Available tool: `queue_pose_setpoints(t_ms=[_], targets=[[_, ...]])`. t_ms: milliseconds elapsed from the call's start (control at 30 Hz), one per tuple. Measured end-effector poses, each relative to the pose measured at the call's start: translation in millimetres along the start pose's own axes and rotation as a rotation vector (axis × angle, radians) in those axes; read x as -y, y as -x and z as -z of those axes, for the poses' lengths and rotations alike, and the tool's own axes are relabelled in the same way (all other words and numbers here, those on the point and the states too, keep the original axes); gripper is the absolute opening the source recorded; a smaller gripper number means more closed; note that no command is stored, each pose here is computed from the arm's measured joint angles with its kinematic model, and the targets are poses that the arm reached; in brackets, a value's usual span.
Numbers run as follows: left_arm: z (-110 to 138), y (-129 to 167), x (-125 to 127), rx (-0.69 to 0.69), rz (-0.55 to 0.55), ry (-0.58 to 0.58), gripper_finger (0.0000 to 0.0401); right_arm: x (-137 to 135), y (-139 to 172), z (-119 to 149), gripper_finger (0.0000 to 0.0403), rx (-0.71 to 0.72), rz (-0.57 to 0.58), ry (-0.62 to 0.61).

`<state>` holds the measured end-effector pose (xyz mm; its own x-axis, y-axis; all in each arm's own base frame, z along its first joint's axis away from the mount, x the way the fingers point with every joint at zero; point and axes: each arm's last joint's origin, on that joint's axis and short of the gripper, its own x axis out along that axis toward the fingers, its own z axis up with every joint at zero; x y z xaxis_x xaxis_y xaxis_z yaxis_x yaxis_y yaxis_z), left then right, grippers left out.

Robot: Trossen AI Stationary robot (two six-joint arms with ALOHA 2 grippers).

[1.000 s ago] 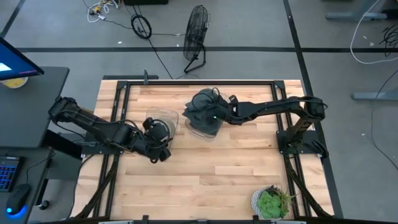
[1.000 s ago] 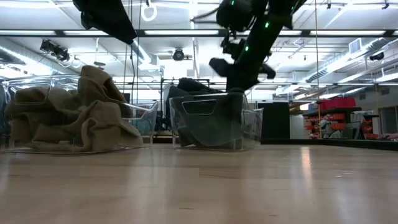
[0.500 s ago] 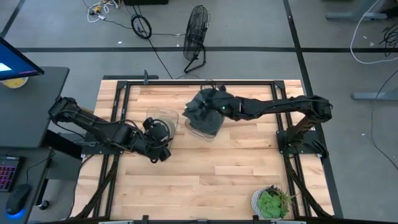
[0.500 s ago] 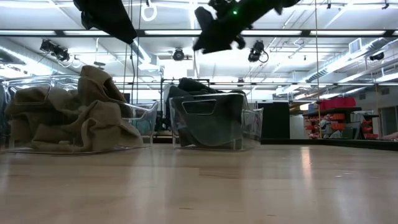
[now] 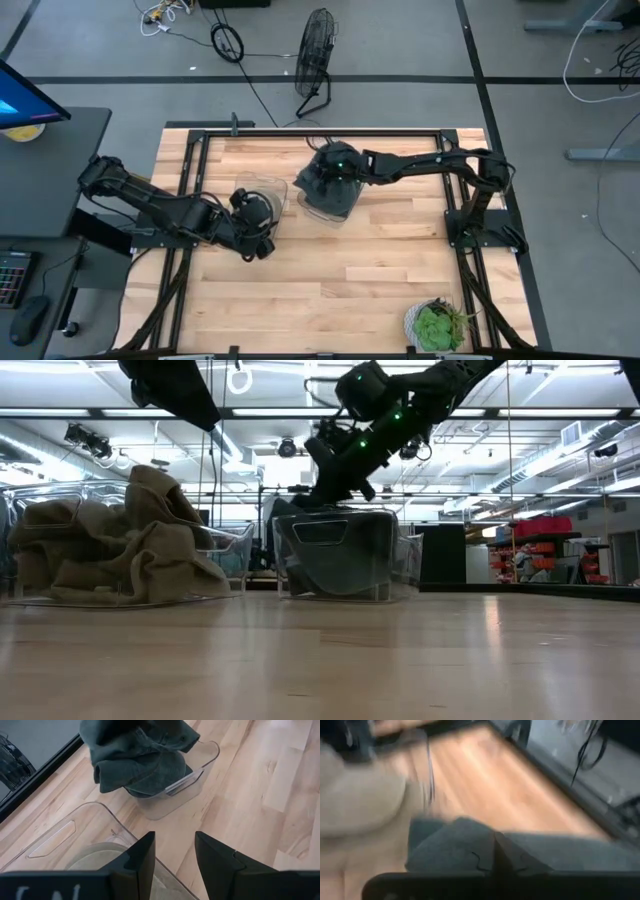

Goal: Pick & Place hat
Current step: Put the blue cap into the right transparent bin

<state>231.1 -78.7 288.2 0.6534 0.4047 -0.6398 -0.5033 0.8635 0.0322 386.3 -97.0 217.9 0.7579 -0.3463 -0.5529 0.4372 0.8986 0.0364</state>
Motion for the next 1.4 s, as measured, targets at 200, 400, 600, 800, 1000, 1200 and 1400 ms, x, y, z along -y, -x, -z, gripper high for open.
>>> queue_pose_setpoints(t_ms=[200,400,600,800,1000,1200,1400], targets=[[0.3,0.0,-0.3,-0.003,-0.003,-0.003,0.0142,-5.8,12.5,19.6,0.0005,-0.227,0.040,-0.006],[0.4,-0.1,-0.4,-0.004,-0.003,-0.004,0.0142,-10.9,14.6,32.9,0.0005,-0.333,0.105,0.005],[0.5,-0.1,-0.6,-0.005,-0.005,-0.006,0.0142,-9.3,0.1,48.3,0.0003,-0.415,0.093,-0.022],[0.8,-0.1,-0.7,-0.007,-0.006,-0.008,0.0142,-5.3,-11.2,56.0,0.0003,-0.435,0.105,-0.024],[0.7,-0.1,-0.7,-0.007,-0.006,-0.007,0.0142,2.4,-6.9,50.1,0.0010,-0.440,0.093,-0.111],[0.8,-0.2,-0.7,-0.007,-0.007,-0.012,0.0142,-5.8,29.6,13.2,0.0043,-0.462,0.060,-0.121],[-0.6,4.5,-4.3,0.006,-0.004,0.016,0.0142,-19.3,74.9,-21.0,0.0093,-0.461,0.018,-0.052]])
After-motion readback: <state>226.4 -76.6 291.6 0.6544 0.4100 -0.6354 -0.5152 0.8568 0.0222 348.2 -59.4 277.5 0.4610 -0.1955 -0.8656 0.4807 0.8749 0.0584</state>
